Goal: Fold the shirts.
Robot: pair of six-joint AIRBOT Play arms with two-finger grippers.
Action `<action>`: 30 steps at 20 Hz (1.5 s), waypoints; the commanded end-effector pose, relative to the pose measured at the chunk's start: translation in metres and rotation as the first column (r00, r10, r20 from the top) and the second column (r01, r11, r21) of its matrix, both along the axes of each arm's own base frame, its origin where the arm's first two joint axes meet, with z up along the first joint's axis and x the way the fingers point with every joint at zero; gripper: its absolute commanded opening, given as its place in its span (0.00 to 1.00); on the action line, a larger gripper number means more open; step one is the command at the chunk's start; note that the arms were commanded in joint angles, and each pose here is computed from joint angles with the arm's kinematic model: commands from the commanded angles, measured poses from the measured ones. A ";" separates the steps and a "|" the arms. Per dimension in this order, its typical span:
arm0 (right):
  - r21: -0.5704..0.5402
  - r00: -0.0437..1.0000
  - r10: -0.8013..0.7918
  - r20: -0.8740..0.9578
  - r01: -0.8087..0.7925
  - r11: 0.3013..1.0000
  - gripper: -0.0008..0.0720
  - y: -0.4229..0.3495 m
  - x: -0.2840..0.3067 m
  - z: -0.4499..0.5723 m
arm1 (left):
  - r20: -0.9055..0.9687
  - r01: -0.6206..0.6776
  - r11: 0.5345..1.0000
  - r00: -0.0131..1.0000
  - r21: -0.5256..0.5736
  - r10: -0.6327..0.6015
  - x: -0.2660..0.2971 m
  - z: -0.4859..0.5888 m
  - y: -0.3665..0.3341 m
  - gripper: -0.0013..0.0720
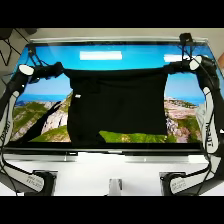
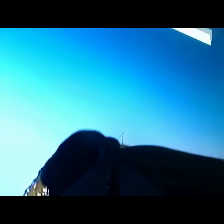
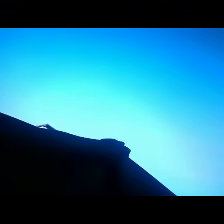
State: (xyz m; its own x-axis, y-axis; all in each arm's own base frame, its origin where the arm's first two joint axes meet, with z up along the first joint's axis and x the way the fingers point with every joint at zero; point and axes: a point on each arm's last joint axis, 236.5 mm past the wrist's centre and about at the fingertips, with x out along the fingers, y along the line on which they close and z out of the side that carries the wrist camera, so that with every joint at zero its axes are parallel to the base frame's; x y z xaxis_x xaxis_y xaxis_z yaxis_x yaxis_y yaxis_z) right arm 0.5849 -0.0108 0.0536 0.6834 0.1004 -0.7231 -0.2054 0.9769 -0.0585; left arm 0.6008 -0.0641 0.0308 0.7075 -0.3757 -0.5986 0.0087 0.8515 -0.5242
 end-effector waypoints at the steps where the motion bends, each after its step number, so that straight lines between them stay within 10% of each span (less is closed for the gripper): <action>1: 0.009 0.961 0.068 -0.267 -0.068 0.998 0.04 0.009 -0.049 -0.046 | -0.138 0.192 0.981 0.972 -0.011 -0.192 -0.036 -0.032 -0.025 0.06; 9: 0.043 0.724 0.167 -0.670 -0.186 0.982 0.06 0.013 -0.164 -0.106 | -0.543 0.304 0.945 0.777 -0.119 -0.318 -0.138 -0.087 -0.029 0.06; 11: 0.119 0.761 0.170 -0.626 -0.122 0.985 0.56 0.032 -0.152 -0.107 | -0.598 0.274 0.944 0.731 -0.184 -0.329 -0.149 -0.096 -0.044 0.48; 13: 0.147 0.766 0.238 -0.597 -0.186 0.971 0.75 0.038 -0.152 -0.088 | -0.619 0.282 0.935 0.701 -0.213 -0.353 -0.161 -0.084 -0.042 0.64; 19: 0.129 0.699 0.127 -0.704 -0.051 0.990 0.74 -0.053 -0.229 -0.050 | -0.674 0.267 0.957 0.687 -0.115 -0.273 -0.217 -0.048 0.032 0.64; 30: 0.248 0.631 0.202 -0.749 -0.015 0.969 0.77 -0.014 -0.299 -0.106 | -0.720 0.188 0.947 0.615 -0.261 -0.321 -0.359 -0.140 -0.045 0.63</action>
